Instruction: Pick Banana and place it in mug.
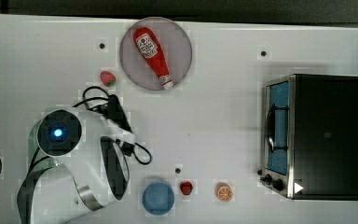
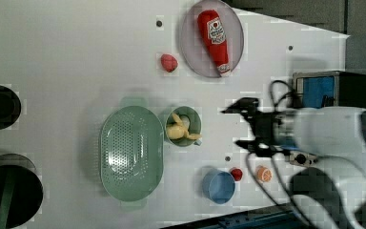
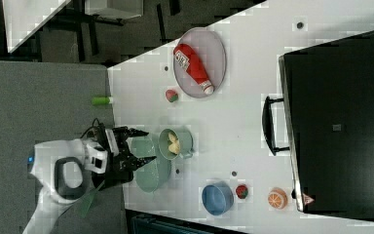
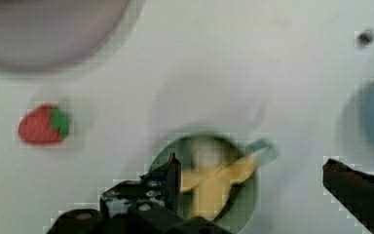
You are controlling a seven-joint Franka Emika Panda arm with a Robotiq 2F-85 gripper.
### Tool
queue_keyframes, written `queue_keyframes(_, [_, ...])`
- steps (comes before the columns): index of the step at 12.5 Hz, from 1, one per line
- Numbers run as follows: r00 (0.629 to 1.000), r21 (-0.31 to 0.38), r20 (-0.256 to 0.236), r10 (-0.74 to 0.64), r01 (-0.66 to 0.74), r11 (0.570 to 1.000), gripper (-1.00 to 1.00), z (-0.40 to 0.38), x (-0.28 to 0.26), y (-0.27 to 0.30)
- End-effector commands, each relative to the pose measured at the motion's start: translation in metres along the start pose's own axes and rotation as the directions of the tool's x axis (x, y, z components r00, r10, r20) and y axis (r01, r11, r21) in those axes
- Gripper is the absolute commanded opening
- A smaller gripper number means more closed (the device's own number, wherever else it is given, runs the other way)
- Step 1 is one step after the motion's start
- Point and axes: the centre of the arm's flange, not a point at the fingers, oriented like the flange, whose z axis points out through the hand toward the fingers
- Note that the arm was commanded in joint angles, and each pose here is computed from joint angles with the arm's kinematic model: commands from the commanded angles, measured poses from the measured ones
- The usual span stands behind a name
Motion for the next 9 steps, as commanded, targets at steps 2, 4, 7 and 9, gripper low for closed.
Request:
queue_keyframes(2, [0.988,0.101,-0.075,-0.135,0.143,0.985,1.0,-0.135,0.103,0.017])
queue_keyframes(4, [0.981,0.106,-0.079,-0.178,0.186,0.977,1.0,-0.168,0.15,0.034])
queue_keyframes(7, [0.975,0.102,-0.071,-0.21,0.216,0.971,1.0,-0.204,0.203,0.058])
queue_keyframes(9, [0.966,0.06,-0.037,-0.256,0.258,0.964,1.0,-0.215,0.217,0.073])
